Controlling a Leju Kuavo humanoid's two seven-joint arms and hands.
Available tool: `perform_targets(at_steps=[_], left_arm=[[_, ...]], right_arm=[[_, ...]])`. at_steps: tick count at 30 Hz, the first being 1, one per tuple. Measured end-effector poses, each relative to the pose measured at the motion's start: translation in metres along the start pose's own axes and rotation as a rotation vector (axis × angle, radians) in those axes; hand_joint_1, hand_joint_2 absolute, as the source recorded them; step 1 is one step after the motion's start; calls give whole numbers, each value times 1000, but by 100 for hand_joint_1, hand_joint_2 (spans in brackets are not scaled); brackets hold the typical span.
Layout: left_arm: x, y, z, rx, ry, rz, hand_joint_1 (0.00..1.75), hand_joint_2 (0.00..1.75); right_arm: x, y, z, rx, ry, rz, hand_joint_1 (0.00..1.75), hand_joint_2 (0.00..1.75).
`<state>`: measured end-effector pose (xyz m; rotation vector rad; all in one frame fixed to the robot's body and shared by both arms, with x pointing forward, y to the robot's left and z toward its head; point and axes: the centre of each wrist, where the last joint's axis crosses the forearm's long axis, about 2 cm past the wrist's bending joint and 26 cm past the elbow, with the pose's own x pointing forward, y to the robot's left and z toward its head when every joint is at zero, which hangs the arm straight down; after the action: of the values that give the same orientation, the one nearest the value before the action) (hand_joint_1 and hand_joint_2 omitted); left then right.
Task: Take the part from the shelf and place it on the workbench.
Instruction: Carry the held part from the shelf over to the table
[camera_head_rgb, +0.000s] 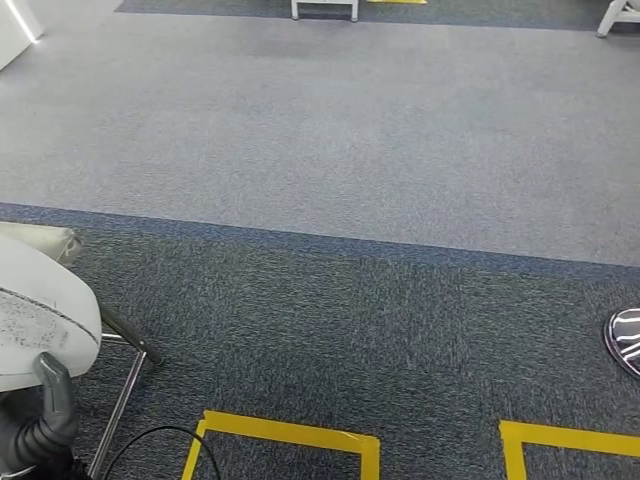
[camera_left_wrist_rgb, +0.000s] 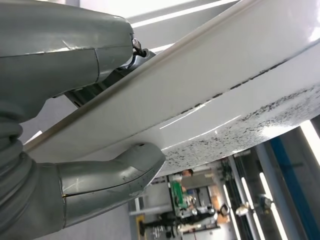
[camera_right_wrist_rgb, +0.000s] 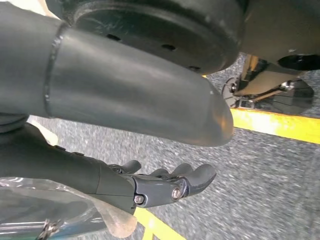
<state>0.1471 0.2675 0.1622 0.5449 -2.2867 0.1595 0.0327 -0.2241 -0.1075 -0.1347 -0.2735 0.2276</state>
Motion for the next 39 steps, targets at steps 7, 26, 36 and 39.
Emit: perform_targets(at_steps=[7,26,36,39], left_arm=[[0,0,0,3,2,-2,175,175],[-3,-1,-7,-4,28,21,175,175],[-5,-1,-9,-3,60,67,175,175],[-6,-1,-11,0,57,71,175,175]], right_arm=[[4,-1,-1,-1,-8,-2,0,0],[5,7,1,7,-27,5,0,0],[9,6,1,16,-27,9,0,0],[9,6,1,12,-27,4,0,0]])
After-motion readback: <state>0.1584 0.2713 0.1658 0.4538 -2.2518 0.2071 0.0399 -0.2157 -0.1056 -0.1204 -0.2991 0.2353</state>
